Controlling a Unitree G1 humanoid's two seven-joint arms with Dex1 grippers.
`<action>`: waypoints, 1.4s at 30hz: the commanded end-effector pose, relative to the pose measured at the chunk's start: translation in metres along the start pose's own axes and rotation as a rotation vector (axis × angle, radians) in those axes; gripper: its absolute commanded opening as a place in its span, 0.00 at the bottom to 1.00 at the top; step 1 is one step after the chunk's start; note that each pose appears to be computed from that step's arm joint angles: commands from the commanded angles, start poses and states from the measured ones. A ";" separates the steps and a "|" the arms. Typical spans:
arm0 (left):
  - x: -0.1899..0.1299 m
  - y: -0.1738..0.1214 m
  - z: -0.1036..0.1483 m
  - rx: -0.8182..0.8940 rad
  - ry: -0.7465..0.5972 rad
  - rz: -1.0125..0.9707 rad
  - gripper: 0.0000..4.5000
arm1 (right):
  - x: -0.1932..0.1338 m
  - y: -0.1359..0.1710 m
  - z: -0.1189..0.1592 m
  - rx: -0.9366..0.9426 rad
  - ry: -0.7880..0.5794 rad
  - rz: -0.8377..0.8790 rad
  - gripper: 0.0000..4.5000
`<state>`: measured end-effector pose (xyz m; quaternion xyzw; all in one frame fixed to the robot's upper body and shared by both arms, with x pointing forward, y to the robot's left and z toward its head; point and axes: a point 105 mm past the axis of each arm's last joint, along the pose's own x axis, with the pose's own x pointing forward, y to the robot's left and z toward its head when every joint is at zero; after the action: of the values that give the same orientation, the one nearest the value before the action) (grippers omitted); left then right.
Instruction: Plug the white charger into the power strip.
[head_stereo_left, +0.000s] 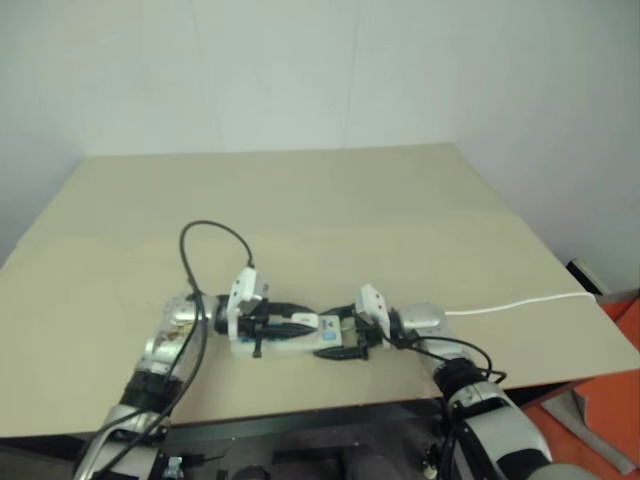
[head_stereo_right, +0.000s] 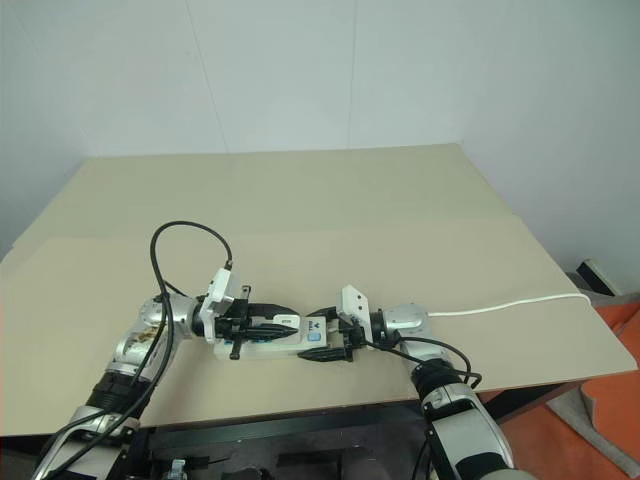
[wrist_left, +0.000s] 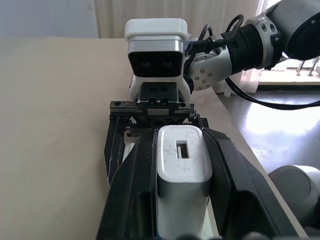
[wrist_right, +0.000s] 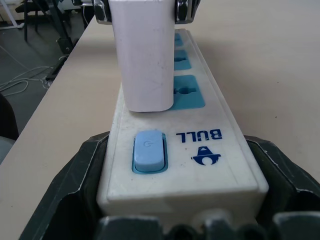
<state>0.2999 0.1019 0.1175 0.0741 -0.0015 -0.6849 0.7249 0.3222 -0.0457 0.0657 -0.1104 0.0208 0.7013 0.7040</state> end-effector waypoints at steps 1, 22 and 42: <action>-0.011 -0.003 -0.023 -0.060 0.066 0.041 0.22 | 0.002 0.010 -0.019 0.090 0.033 0.015 0.76; -0.009 -0.007 -0.041 -0.068 0.120 0.015 0.22 | 0.002 0.010 -0.018 0.089 0.036 0.013 0.76; -0.008 0.000 -0.028 -0.126 0.068 0.029 0.73 | 0.003 0.009 -0.016 0.097 0.025 0.006 0.76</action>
<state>0.3036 0.1088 0.0966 0.0660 0.0432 -0.6736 0.7349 0.3220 -0.0461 0.0644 -0.1058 0.0309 0.6990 0.7066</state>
